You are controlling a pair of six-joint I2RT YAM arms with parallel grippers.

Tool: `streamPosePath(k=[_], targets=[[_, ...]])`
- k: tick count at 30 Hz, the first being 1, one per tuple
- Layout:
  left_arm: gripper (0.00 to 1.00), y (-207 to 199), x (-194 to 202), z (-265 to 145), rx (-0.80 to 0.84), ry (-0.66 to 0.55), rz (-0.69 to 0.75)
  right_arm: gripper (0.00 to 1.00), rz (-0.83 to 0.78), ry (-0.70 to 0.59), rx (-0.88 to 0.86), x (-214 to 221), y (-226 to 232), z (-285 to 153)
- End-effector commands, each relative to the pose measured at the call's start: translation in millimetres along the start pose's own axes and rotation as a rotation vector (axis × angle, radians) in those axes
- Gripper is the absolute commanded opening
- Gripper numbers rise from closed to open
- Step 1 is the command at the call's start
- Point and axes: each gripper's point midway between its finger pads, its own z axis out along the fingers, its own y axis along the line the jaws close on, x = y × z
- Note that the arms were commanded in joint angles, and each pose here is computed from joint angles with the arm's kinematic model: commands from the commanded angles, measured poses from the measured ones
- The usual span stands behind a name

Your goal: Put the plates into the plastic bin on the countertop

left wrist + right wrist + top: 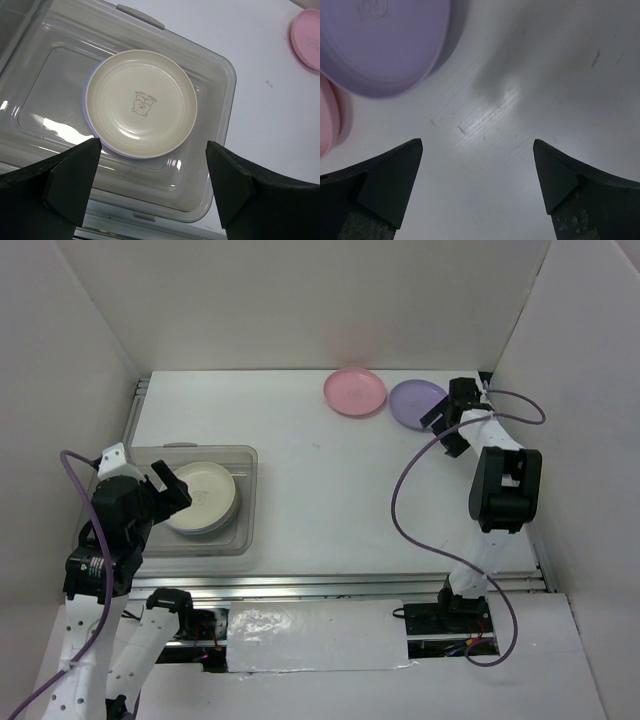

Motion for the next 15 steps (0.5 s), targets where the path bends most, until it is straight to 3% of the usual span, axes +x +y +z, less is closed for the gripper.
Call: streamPosePath(k=[1, 10, 15], targets=[[0.99, -7, -7, 4, 0.023, -0.019, -0.007, 1.00, -0.013, -0.027, -0.107, -38, 23, 13], [0.99, -10, -4, 7, 0.037, -0.006, 0.005, 1.00, 0.082, 0.015, -0.156, -68, 30, 68], [0.99, -11, -5, 7, 0.040, -0.005, 0.004, 0.97, 0.075, 0.050, -0.096, -73, 36, 88]])
